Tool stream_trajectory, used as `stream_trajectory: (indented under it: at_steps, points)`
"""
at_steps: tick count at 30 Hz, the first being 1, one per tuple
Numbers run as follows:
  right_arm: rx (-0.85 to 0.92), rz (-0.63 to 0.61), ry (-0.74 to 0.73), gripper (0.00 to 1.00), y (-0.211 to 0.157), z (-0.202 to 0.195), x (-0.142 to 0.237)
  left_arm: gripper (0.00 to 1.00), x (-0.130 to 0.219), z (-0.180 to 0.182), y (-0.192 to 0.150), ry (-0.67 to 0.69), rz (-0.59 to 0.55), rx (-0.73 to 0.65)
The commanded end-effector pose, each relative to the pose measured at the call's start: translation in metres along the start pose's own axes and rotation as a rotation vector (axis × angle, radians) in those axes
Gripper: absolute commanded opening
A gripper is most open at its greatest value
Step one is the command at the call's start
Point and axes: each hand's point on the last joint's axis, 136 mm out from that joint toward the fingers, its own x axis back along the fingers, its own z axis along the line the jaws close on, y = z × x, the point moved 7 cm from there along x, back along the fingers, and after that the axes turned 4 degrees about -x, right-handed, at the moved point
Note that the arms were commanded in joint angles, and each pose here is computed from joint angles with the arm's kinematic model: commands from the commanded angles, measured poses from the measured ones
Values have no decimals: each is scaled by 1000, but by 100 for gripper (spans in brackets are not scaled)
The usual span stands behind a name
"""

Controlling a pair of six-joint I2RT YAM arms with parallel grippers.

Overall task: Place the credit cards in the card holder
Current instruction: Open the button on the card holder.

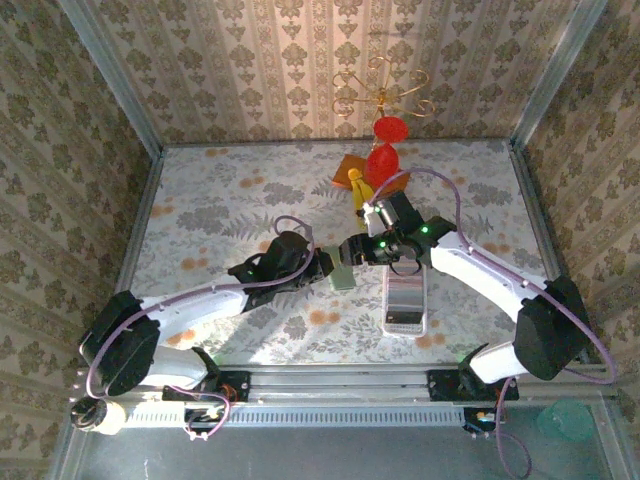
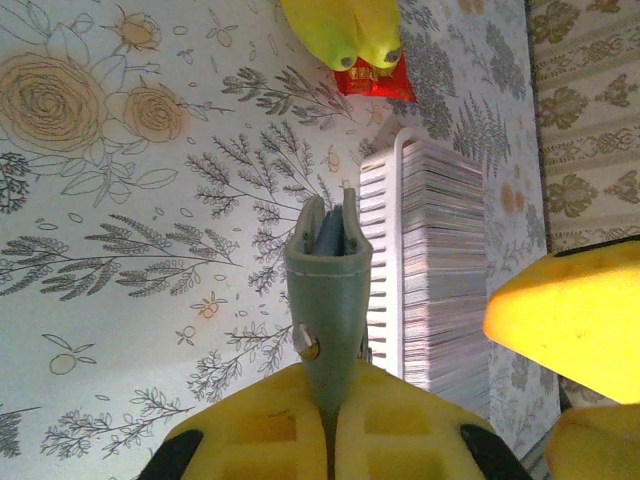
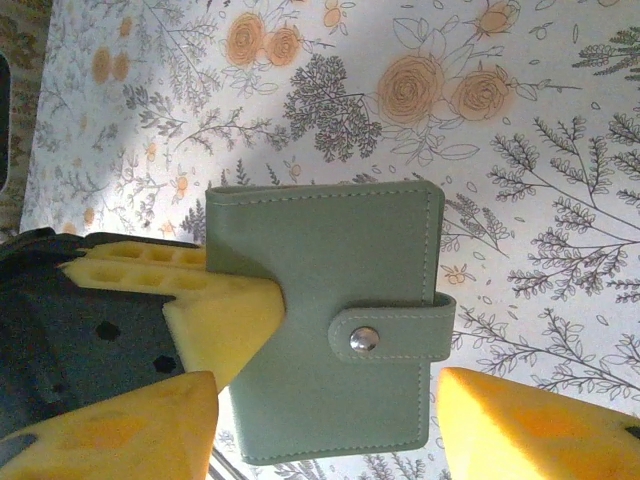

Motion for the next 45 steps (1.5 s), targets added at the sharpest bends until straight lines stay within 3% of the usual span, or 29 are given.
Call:
stream_trajectory:
  at_steps: [1,15,30,42,45]
  points:
    - [-48,47,-16,56,1,-6,-5,0,-1,-11,1,-52,11,-1]
    - [-71,111,-4,54,-11,-13,-19,0,-3,-17,-3,-81,18,8]
    - [-67,145,-20,45,-22,-19,-25,0,5,-16,-6,-86,-32,23]
    - [-86,157,-158,44,-28,-36,-33,0,5,-22,-9,-118,-28,22]
    - [-78,163,-223,39,-30,-41,-36,0,6,-22,-9,-118,-29,21]
